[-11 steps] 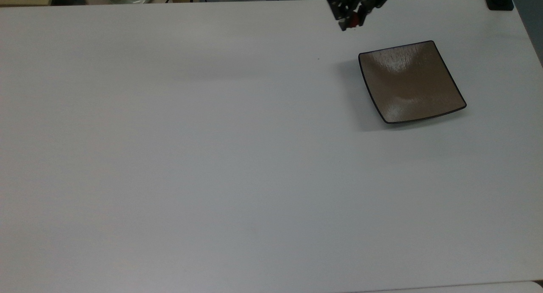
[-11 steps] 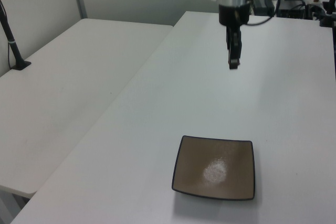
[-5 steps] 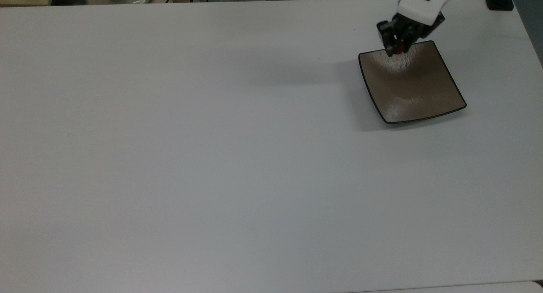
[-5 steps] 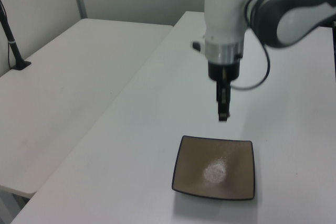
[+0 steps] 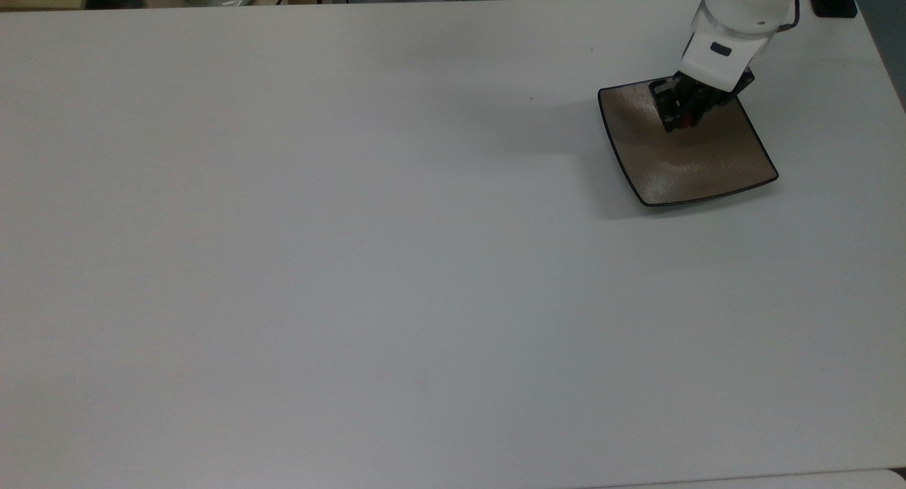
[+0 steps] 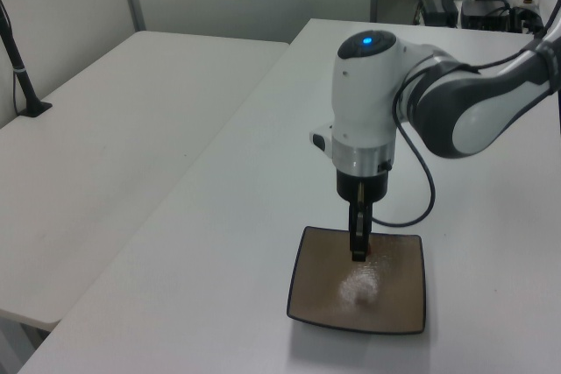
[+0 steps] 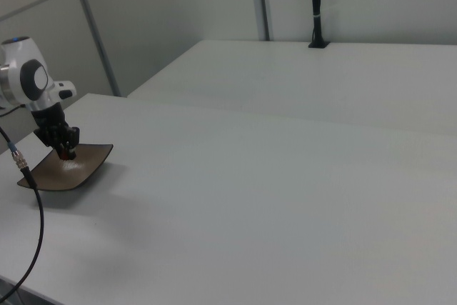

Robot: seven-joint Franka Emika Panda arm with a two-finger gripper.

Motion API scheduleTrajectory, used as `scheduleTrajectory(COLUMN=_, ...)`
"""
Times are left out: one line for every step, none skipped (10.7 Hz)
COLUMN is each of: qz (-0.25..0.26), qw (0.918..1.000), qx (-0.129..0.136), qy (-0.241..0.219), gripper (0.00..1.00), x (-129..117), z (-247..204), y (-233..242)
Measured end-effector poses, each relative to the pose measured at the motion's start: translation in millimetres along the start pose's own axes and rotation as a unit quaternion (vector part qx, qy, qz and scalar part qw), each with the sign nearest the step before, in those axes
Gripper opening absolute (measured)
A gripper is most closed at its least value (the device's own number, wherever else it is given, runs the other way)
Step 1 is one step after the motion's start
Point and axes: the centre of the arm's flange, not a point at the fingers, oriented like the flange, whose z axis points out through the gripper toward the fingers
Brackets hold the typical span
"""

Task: Strawberries on a ceramic plate
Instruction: 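Lower the strawberry onto the plate and open the gripper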

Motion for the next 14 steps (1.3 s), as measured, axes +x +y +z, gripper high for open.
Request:
scheduleTrajectory(qz=0.002, qw=1.0000, qx=0.000, qy=0.000, gripper=0.33, x=-1, z=11, y=-4)
scheduleTrajectory(qz=0.002, qw=1.0000, qx=0.001, qy=0.000, gripper=0.33, x=-1, z=22, y=-8)
scheduleTrajectory(qz=0.000, qw=1.0000, qx=0.000, qy=-0.003, gripper=0.33, x=-2, z=31, y=-12)
scheduleTrajectory(qz=-0.003, qw=1.0000, qx=-0.001, qy=-0.004, gripper=0.33, x=-4, z=36, y=-16)
scheduleTrajectory(qz=-0.004, qw=1.0000, qx=0.000, qy=-0.003, gripper=0.33, x=-4, z=41, y=-19)
scheduleTrajectory(qz=-0.004, qw=1.0000, qx=0.001, qy=-0.001, gripper=0.33, x=-3, z=44, y=-21)
scheduleTrajectory(qz=-0.001, qw=1.0000, qx=0.001, qy=-0.001, gripper=0.37, x=-3, z=47, y=-20)
scheduleTrajectory(qz=0.002, qw=1.0000, qx=0.001, qy=-0.001, gripper=0.51, x=-3, z=47, y=-20)
scheduleTrajectory(qz=0.004, qw=1.0000, qx=0.000, qy=-0.001, gripper=0.66, x=-2, z=47, y=-20)
scheduleTrajectory(qz=0.006, qw=1.0000, qx=0.000, qy=0.000, gripper=0.79, x=-2, z=47, y=-20)
scheduleTrajectory(qz=0.009, qw=1.0000, qx=0.000, qy=0.002, gripper=0.99, x=-1, z=44, y=-18)
scheduleTrajectory(qz=0.013, qw=0.9999, qx=0.001, qy=0.008, gripper=1.00, x=1, z=37, y=-15)
scheduleTrajectory(qz=0.018, qw=0.9998, qx=-0.003, qy=0.006, gripper=1.00, x=3, z=24, y=-7)
scheduleTrajectory(qz=0.025, qw=0.9996, qx=-0.009, qy=0.002, gripper=1.00, x=3, z=4, y=5)
